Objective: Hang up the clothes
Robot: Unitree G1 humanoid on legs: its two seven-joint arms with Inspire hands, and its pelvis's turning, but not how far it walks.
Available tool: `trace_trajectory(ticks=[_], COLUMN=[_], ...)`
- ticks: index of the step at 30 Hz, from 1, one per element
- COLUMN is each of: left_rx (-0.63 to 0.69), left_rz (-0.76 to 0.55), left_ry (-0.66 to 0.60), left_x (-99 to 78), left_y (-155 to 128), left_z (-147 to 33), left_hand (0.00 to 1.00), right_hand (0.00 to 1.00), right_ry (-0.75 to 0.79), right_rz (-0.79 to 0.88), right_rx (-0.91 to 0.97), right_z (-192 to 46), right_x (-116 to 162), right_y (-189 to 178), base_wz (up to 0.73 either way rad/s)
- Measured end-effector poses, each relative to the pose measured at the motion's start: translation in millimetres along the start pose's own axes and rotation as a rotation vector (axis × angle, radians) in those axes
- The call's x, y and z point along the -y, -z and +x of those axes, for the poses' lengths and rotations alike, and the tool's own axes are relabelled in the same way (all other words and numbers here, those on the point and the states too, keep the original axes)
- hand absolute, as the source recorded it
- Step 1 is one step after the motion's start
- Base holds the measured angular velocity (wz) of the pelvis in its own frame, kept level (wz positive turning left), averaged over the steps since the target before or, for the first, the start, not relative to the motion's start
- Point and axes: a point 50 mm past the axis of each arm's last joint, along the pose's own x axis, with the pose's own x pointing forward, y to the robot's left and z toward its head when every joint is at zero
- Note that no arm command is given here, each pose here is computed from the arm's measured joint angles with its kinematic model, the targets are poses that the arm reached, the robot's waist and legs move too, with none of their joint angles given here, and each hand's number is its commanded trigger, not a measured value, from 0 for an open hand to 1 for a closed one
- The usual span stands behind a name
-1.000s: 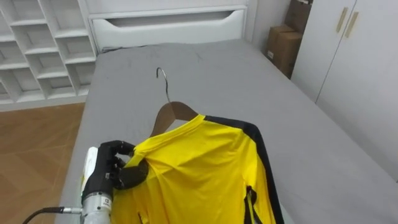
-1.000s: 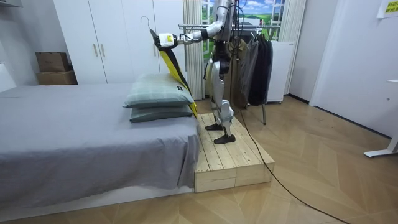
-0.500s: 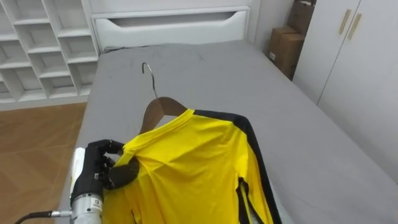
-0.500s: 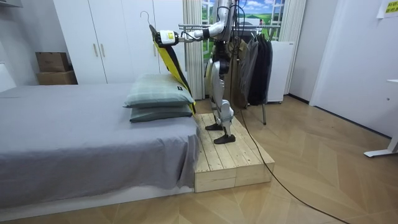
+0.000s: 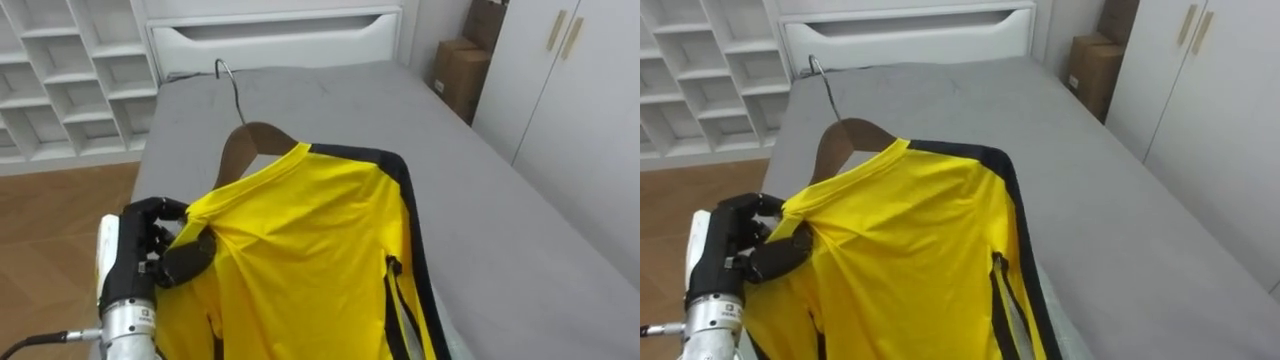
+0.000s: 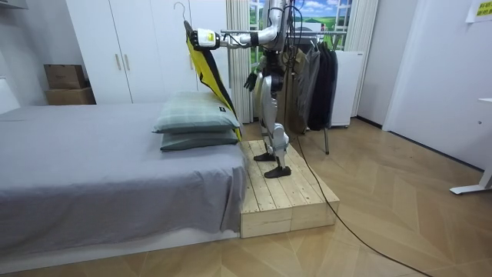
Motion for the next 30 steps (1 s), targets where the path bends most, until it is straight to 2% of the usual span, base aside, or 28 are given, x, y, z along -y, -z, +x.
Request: trace_trajectory(ticks=[6,10,13,21,30], left_rx=[0.045,0.048,0.061,0.089,0.184], left_rz=[0.033,0.038,0.033,0.024,0.1], left_ry=[0.004,0.01,0.033,0.071,0.102], left_x=[-0.1,0.3,1.5,4.0,5.3], left_y=[-6.1,-6.3,-8.9,-12.5,-20.0], left_z=[-4.5,-4.6,-4.6,-5.0,-5.8], left_hand=[1.0,1.0,1.0,1.0,1.0], right_hand=[0.0,0.0,0.0,0.0,0.0], right_ry=[0.186,0.261,0.279,0.217,0.089], right_rz=[-0.045,-0.008,0.005,-0.009,0.011], right_rx=[0.375,0.592,0.705,0.882,1.045], right_z=[-0.2,-13.1,-22.3,-34.8,-52.8], right_x=[22.4,33.1,36.6,50.1,70.7], right_y=[-66.8,-109.1,-126.5,-155.6,-183.7], base_wz=[-0.02,0.0,0.0,0.0,0.0])
